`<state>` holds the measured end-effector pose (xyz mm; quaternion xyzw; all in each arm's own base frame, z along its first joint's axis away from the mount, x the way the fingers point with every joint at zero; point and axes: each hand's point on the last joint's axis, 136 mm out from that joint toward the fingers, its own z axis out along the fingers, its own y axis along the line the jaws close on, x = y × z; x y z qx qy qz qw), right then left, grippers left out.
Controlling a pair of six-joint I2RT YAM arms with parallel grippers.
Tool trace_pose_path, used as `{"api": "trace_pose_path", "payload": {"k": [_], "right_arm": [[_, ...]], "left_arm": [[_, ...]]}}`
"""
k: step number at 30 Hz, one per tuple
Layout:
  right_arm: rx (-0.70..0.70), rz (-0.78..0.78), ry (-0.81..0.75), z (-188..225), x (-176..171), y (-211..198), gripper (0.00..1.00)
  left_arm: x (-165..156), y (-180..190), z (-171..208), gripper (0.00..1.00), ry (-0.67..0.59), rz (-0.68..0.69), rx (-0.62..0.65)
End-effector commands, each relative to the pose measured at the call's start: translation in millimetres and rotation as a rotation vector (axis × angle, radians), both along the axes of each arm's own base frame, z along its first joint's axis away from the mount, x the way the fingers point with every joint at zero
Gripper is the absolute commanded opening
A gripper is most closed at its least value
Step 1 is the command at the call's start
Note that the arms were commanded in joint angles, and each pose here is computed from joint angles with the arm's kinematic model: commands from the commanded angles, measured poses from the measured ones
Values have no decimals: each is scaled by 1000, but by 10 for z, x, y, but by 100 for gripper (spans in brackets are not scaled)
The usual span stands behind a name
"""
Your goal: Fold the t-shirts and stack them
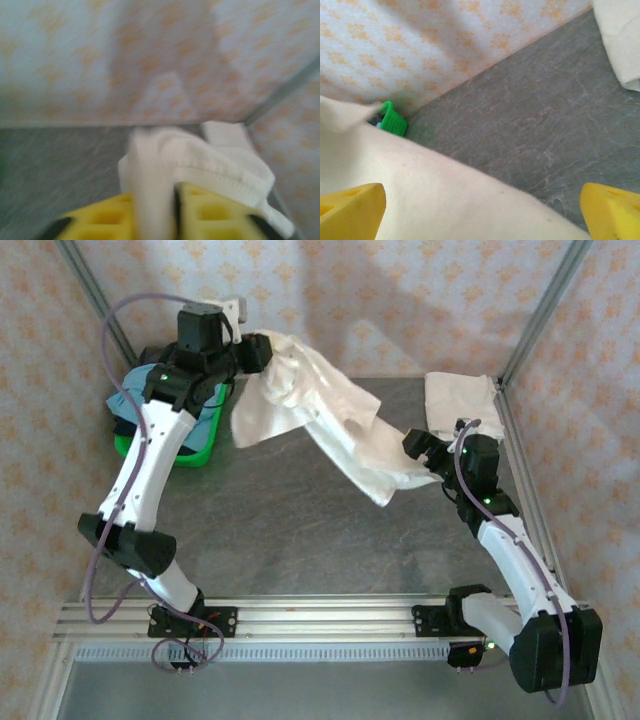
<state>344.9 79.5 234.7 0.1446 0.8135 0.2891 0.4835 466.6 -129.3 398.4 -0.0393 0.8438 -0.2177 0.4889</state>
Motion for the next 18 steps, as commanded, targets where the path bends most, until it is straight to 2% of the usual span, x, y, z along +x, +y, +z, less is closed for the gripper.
{"api": "trace_pose_path", "payload": {"k": [1,2,5,9,13,16,18], "right_arm": [[-38,-66,123,-339,-2,-113,99],[-54,-84,160,-448,-10,-149,99],[-100,-129,276,-772,-87,-249,99],[-135,-111,384,-1105,-229,-142,99],[-211,-4,436,-1365,-381,250,99],[-253,79,476,-1569,-444,557,94],[-299,102,491,-1671,-435,686,92]], "left_arm": [[237,238,-734,79,121,97,-15],[237,340,-996,86,172,125,-4],[127,570,-1612,100,289,180,17],[-167,629,-2141,100,387,184,65],[-417,665,-2498,100,451,190,115],[-432,627,-2719,100,489,163,137],[-373,611,-2863,95,537,150,152]]}}
